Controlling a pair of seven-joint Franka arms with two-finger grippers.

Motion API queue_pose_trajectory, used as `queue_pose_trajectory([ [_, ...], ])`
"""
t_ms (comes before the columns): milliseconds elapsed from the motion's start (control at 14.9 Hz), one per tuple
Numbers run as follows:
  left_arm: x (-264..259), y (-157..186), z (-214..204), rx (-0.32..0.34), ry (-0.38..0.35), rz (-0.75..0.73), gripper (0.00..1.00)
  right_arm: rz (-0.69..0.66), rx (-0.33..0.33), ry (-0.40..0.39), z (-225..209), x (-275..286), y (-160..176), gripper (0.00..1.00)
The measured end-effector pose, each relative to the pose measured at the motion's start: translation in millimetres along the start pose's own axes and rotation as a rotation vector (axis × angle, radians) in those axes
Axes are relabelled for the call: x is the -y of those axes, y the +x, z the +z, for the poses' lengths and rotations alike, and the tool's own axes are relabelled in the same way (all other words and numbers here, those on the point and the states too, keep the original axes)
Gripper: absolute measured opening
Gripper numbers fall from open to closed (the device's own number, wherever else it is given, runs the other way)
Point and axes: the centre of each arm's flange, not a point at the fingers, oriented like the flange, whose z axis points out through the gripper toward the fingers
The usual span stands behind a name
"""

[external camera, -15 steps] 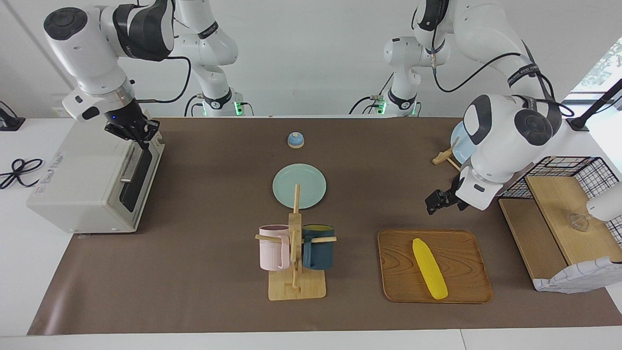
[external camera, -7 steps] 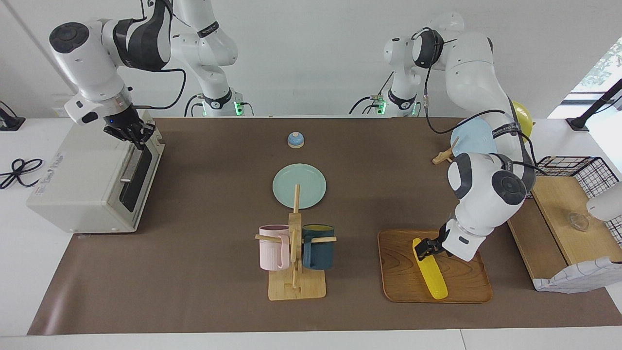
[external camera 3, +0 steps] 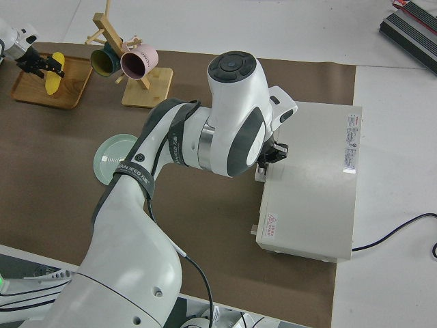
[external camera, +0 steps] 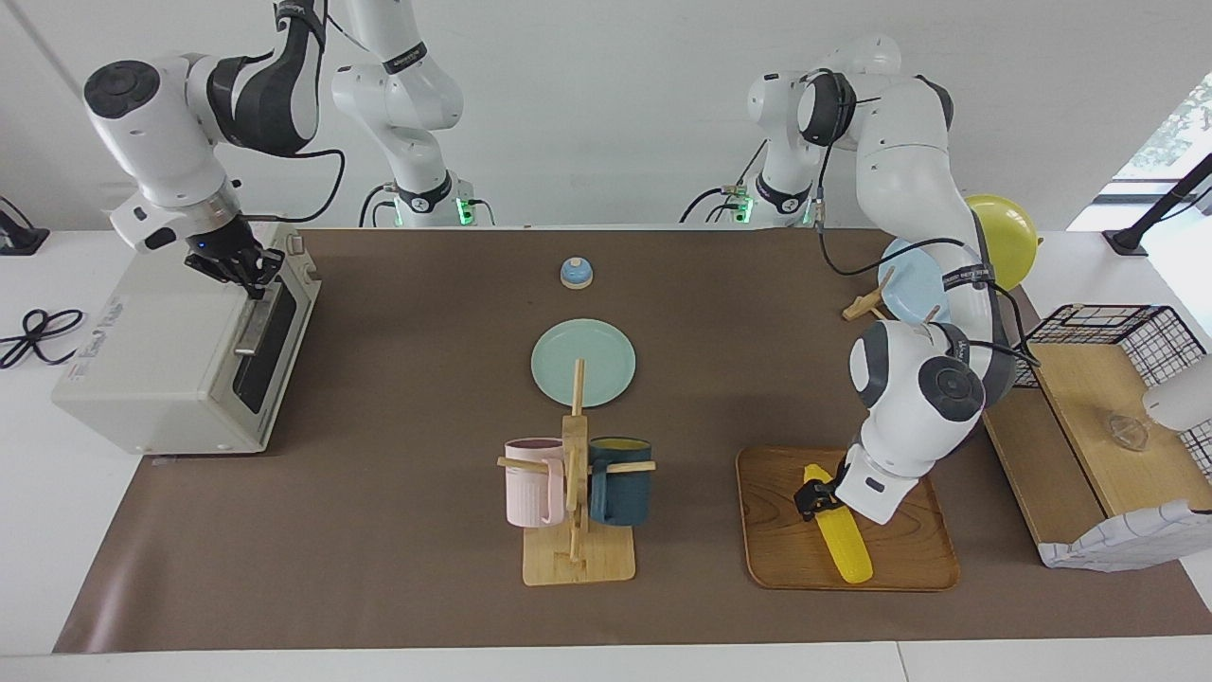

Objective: Put corn in oven
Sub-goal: 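Grasp the yellow corn with the left gripper and lift it, then carry the corn with the left gripper while the right gripper opens the oven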

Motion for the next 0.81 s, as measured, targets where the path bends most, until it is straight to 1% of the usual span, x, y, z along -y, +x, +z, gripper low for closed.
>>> queue_pose_trajectory([
  [67, 1, 0, 0, -0.001, 0.002, 0.001, 0.96, 0.000, 0.001, 0.000, 1, 0, 0, 0.01],
  [134, 1, 0, 0, -0.002, 0.002, 0.002, 0.89, -0.001, 0.004, 0.001, 2, 0, -1, 0.01],
  [201, 1, 0, 0, -0.002, 0.002, 0.003, 0.77, -0.001, 0.008, 0.001, 4, 1, -1, 0.01],
  [268, 1, 0, 0, -0.003, 0.002, 0.004, 0.61, 0.000, 0.013, 0.002, 6, 0, -2, 0.01],
  [335, 1, 1, -1, -0.005, 0.002, 0.005, 0.54, 0.002, 0.017, 0.003, 8, -1, -3, 0.01],
  [604, 0, 1, -2, -0.008, 0.001, 0.006, 0.54, 0.000, 0.023, 0.003, 11, 0, -3, 0.01],
  [738, -3, 1, -14, -0.004, -0.005, 0.006, 0.54, -0.018, 0.025, 0.002, 13, 9, -1, 0.01],
  [805, -5, -3, -27, 0.012, -0.009, 0.006, 0.54, -0.039, 0.028, 0.002, 14, 21, 1, 0.01],
])
